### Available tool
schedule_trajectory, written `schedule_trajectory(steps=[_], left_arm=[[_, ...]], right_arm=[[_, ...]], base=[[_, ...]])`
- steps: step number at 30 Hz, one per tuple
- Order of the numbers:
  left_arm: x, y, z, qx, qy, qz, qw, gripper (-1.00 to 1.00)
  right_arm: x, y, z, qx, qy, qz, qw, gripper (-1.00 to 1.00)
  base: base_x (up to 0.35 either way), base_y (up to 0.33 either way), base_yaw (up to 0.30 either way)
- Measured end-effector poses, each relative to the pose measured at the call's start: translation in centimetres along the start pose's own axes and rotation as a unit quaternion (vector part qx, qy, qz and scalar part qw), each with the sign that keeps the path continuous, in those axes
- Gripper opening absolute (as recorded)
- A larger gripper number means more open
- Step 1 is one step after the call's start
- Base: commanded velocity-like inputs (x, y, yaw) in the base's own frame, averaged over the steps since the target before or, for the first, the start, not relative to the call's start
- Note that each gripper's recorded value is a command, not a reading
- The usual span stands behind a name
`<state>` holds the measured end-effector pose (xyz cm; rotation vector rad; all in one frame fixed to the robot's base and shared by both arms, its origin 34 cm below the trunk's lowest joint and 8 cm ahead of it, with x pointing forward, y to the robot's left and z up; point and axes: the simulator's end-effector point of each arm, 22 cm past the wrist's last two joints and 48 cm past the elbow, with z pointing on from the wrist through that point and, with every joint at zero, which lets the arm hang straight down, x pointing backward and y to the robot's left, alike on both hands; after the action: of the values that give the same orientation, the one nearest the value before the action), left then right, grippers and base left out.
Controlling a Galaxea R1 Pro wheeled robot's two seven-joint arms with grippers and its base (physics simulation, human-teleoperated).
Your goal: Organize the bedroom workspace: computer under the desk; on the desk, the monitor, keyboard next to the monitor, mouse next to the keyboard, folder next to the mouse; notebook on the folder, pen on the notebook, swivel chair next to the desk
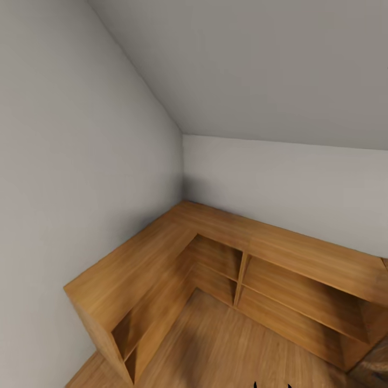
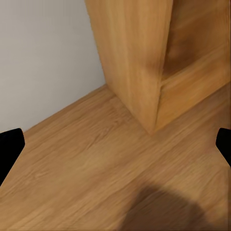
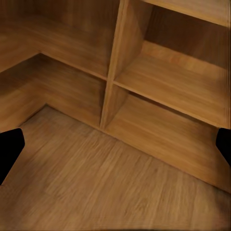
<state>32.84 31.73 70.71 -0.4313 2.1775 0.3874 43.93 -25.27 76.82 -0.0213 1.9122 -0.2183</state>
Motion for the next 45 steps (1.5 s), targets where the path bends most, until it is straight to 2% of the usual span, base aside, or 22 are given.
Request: schedule_trajectory(steps=[10,28,45], left_arm=[[-0.03,0.16,0.02,-0.002,-0.001,0.000,1.0000,1.00],[-0.02,0.12,0.01,0.000,0.000,0.001,1.0000,1.00],[-0.03,0.20,0.05,-0.001,0.000,0.001,1.0000,1.00]], right_arm=[[-0.03,0.06,-0.02,-0.001,0.000,0.000,1.0000,1.00],[-0.04,0.04,-0.03,-0.002,-0.001,-0.001,1.0000,1.00],[-0.04,0.09,-0.03,-0.002,-0.001,-0.001,1.0000,1.00]], base=[[0.086,0.004,-0.264],[0.305,0.000,-0.264],[0.093,0.000,-0.264]])
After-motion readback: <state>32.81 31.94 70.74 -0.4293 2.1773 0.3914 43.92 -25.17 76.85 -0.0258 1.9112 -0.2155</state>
